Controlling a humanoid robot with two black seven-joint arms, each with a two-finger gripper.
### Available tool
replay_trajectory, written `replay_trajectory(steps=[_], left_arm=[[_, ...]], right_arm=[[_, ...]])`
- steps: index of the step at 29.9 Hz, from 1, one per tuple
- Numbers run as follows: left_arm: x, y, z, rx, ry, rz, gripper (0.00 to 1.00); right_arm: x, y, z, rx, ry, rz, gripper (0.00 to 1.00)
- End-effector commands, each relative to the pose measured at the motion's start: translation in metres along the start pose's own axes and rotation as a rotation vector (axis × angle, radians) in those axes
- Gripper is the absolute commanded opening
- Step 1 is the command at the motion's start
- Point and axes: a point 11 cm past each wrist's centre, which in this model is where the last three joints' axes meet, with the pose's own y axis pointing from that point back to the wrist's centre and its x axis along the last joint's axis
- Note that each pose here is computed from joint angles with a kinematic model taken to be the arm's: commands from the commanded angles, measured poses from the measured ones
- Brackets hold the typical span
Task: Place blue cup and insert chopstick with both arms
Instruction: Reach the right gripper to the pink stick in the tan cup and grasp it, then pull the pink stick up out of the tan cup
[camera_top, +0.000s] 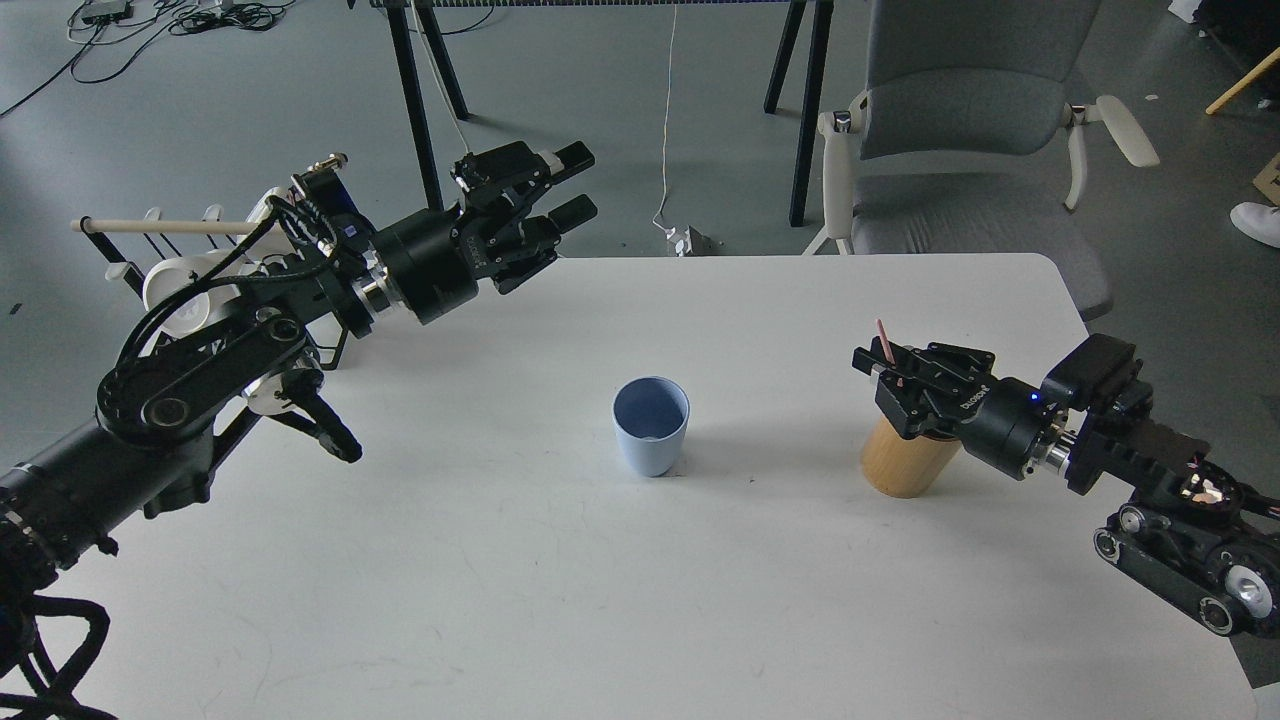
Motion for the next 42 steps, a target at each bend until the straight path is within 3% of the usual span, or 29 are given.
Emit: replay_trajectory(steps=[1,12,17,29,35,42], left_arm=[[0.000,0.000,0.000,0.000,0.000,0.000,0.65],[0.000,0.004,-0.006,0.010,0.012,0.010,0.65],[0.000,0.004,-0.007,0.011,0.013,0.011,0.65],[0.015,0.023,-0.036,0.089,0.036,0.088,0.67],[0.019,0.043,-0.063,0.151,0.068,0.141,0.68],[0.013,0.050,-0.076,0.173,0.094,0.152,0.68]], right_arm=[[0.000,0.001,0.000,0.000,0.002,0.001,0.17],[0.012,0.008,0.008,-0.019,0.045,0.064,0.01],[0.028,0.017,0.017,-0.039,0.072,0.106,0.00],[0.153,0.046,0.004,-0.008,-0.064,0.440,0.00],[0.157,0.005,-0.029,0.089,-0.186,0.521,0.00],[0.112,-0.077,-0.093,0.237,-0.245,0.416,0.00]])
